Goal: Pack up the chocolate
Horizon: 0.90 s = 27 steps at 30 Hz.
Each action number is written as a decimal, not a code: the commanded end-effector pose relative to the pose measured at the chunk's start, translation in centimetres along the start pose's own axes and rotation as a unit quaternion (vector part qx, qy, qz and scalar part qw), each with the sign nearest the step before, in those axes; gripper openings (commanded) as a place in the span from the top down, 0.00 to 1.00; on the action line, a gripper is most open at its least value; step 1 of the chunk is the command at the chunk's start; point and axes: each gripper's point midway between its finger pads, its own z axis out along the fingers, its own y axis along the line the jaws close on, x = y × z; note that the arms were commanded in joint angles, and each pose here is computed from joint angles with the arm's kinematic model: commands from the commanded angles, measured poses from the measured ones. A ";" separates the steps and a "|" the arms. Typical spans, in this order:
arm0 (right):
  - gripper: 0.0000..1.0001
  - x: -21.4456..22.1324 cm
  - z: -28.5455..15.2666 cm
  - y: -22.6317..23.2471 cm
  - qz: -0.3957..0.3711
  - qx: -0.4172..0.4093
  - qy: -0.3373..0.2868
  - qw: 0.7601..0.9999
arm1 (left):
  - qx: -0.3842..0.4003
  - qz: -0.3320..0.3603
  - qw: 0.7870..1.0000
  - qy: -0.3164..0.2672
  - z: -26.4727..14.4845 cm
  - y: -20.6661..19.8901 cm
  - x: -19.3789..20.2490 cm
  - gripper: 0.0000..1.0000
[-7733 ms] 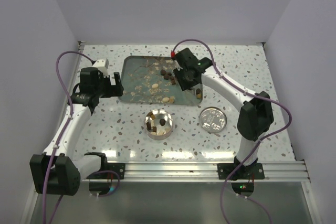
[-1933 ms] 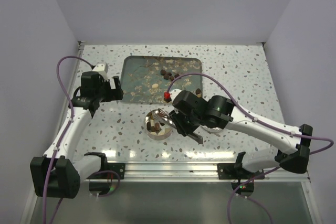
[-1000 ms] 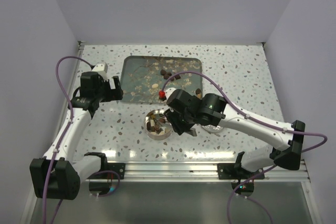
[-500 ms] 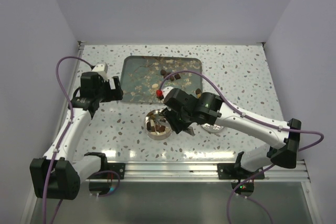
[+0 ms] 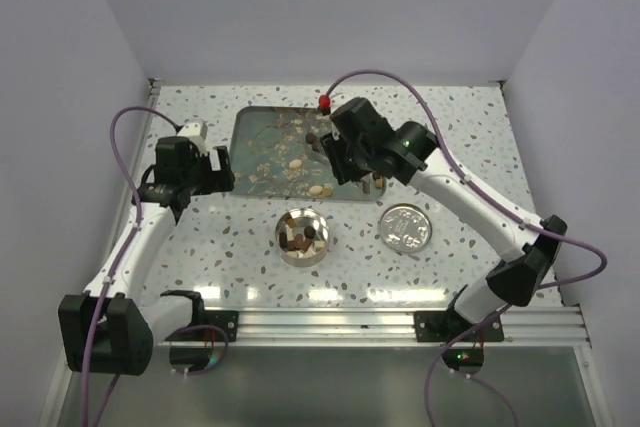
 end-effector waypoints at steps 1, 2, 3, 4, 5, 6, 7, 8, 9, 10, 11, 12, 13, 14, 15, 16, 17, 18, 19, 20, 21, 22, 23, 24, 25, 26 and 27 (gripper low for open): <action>0.59 -3.9 1.0 -2.8 -0.017 0.028 -0.037 0.999 | 0.000 0.015 1.000 -0.028 0.2 0.1 -2.1 0.00; 0.59 -4.0 2.0 -3.2 -0.018 0.033 -0.029 0.999 | -0.001 0.017 0.999 -0.028 0.3 0.1 -2.3 0.00; 0.59 -4.4 2.6 -4.3 -0.015 0.042 -0.027 0.999 | -0.002 0.019 0.999 -0.027 0.3 0.1 -2.4 0.00; 0.59 -4.5 3.1 -4.7 -0.013 0.045 -0.026 0.999 | -0.003 0.020 0.999 -0.026 0.4 0.2 -2.3 0.00; 0.59 -4.3 4.2 -5.2 -0.012 0.051 -0.016 0.999 | -0.003 0.020 0.999 -0.027 0.4 0.1 -2.4 0.00; 0.58 -4.3 4.8 -6.1 -0.005 0.057 -0.013 0.998 | -0.002 0.021 0.999 -0.025 0.5 0.1 -2.3 0.00; 0.59 -4.4 5.3 -6.4 0.000 0.056 -0.014 0.998 | -0.001 0.022 0.999 -0.025 0.5 0.1 -2.3 0.00; 0.59 -4.2 5.9 -6.8 0.003 0.059 -0.010 0.998 | -0.002 0.022 1.000 -0.020 0.6 0.2 -2.1 0.00; 0.59 -3.7 6.8 -7.3 0.008 0.061 0.000 0.998 | -0.002 0.024 1.000 -0.019 0.6 0.2 -2.0 0.00; 0.59 -3.6 7.3 -7.4 0.011 0.061 0.000 0.998 | -0.002 0.025 1.000 -0.019 0.6 0.2 -1.9 0.00; 0.59 -3.4 7.6 -7.6 0.013 0.061 0.003 0.998 | -0.004 0.025 1.000 -0.017 0.6 0.3 -1.7 0.00; 0.58 -2.8 8.3 -7.8 0.014 0.063 0.013 0.998 | -0.004 0.027 1.000 -0.015 0.7 0.3 -1.6 0.00; 0.59 -2.8 8.6 -7.8 0.015 0.062 0.012 0.998 | -0.005 0.028 0.999 -0.014 0.7 0.4 -1.5 0.00; 0.59 -2.5 8.8 -7.9 0.015 0.062 0.015 0.998 | -0.006 0.029 0.999 -0.013 0.7 0.4 -1.5 0.00; 0.59 -2.1 9.2 -7.9 0.015 0.063 0.021 0.998 | -0.006 0.029 0.999 -0.011 0.7 0.4 -1.5 0.00; 0.58 -1.9 9.6 -7.9 0.015 0.061 0.024 0.998 | -0.006 0.028 1.000 -0.011 0.8 0.4 -1.5 0.00; 0.59 -1.8 9.9 -7.8 0.015 0.058 0.026 0.998 | -0.006 0.029 1.000 -0.010 0.8 0.5 -1.4 0.00; 0.59 -1.4 10.2 -7.8 0.014 0.058 0.032 0.998 | -0.004 0.027 1.000 -0.009 0.9 0.4 -1.4 0.00; 0.59 -1.3 10.7 -7.7 0.014 0.057 0.034 0.998 | -0.004 0.026 1.000 -0.007 1.0 0.3 -1.4 0.00; 0.59 -1.0 11.0 -7.7 0.015 0.055 0.039 0.998 | -0.004 0.025 1.000 -0.007 1.0 0.4 -1.5 0.00; 0.58 -0.8 11.2 -7.7 0.014 0.054 0.042 0.998 | -0.003 0.024 1.000 -0.008 1.1 0.3 -1.5 0.00; 0.59 -0.6 11.7 -7.7 0.014 0.054 0.046 0.997 | -0.003 0.021 1.000 -0.008 1.1 0.3 -1.5 0.00; 0.59 -0.6 12.0 -7.6 0.014 0.053 0.046 0.997 | -0.002 0.021 1.000 -0.009 1.1 0.2 -1.6 0.00; 0.58 -0.4 12.2 -7.7 0.013 0.054 0.049 0.997 | -0.002 0.019 1.000 -0.009 1.1 0.2 -1.6 0.00; 0.59 -0.4 12.4 -7.7 0.013 0.054 0.049 0.997 | -0.002 0.019 1.000 -0.009 1.1 0.2 -1.6 0.00; 0.59 -0.3 12.8 -7.8 0.013 0.055 0.053 0.997 | -0.002 0.019 1.000 -0.009 1.1 0.2 -1.6 0.00; 0.59 -0.2 13.0 -7.8 0.011 0.055 0.055 0.997 | -0.001 0.018 1.000 -0.009 1.2 0.2 -1.6 0.00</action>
